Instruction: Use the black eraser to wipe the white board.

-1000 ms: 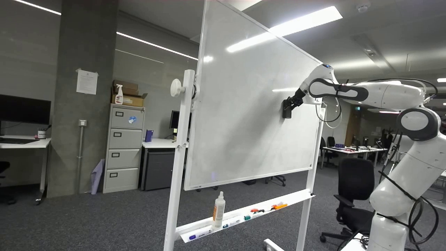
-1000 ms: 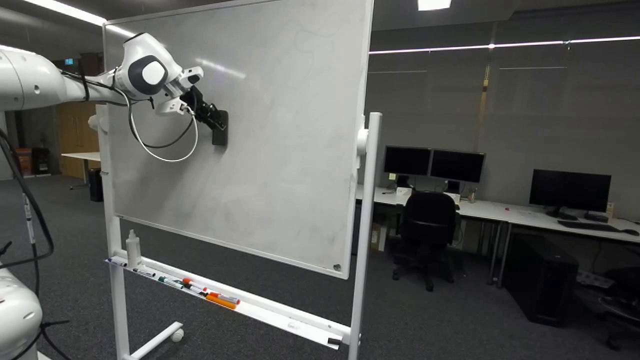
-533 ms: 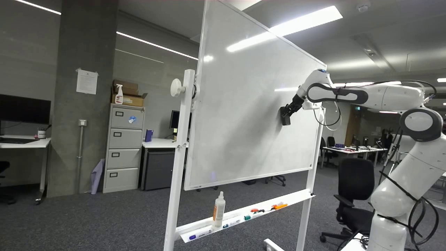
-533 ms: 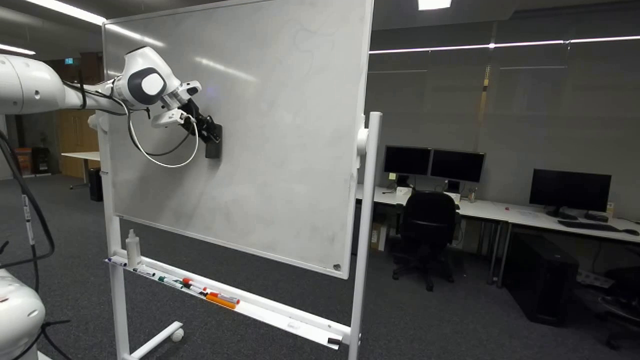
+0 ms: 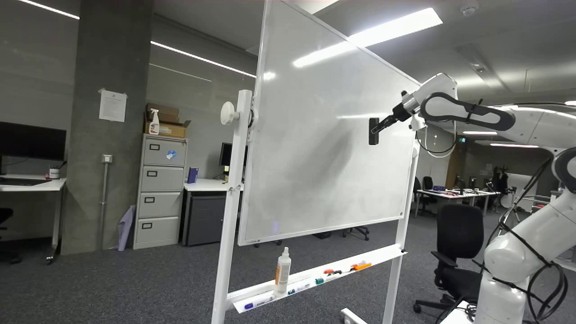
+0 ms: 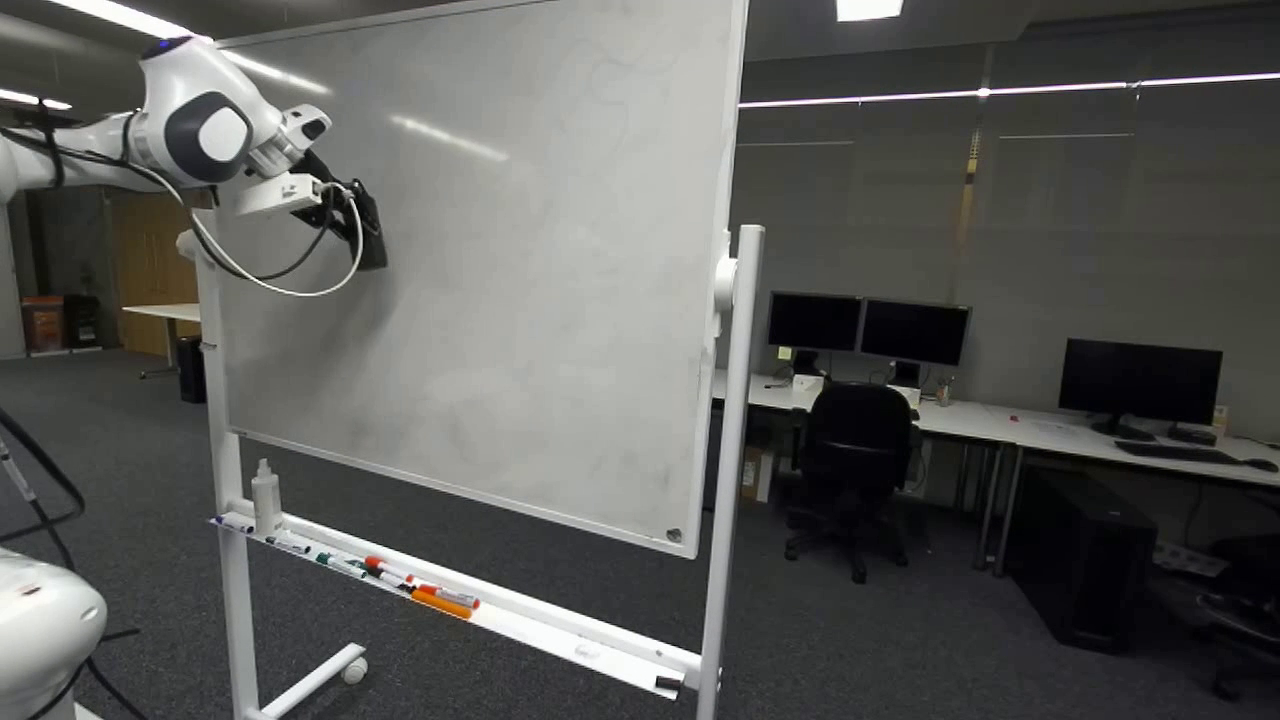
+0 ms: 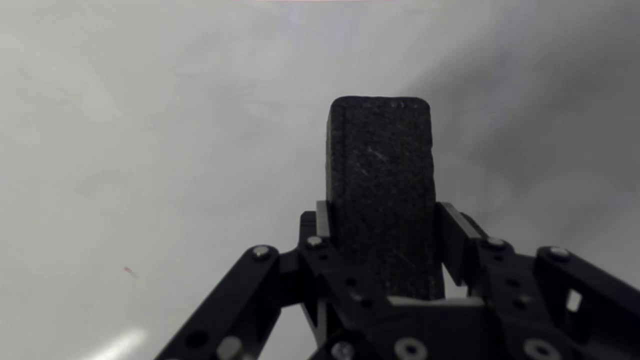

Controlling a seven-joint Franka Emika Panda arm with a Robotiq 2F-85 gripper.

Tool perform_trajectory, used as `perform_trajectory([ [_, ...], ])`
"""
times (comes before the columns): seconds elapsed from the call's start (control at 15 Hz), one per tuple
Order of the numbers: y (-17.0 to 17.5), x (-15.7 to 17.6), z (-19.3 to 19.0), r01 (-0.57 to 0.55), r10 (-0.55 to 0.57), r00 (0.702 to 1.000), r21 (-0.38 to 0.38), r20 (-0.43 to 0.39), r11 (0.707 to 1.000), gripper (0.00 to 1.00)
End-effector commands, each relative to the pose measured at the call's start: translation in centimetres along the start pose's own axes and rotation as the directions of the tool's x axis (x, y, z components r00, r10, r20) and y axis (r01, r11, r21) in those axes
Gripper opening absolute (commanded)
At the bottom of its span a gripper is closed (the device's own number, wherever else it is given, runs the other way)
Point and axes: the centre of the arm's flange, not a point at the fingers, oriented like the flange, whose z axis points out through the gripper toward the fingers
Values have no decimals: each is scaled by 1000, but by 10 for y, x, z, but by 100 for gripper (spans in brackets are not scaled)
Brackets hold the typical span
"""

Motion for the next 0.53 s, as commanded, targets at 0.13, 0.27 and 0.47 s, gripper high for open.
perform_trajectory([
  [0.13, 6, -29, -45, 57, -69, 997, 237, 43, 970, 30],
  [0.27, 31, -45, -39, 12, -43, 991, 233, 128, 972, 30],
  [0.47, 73, -76, -24, -107, 57, 950, 150, 306, 983, 30],
])
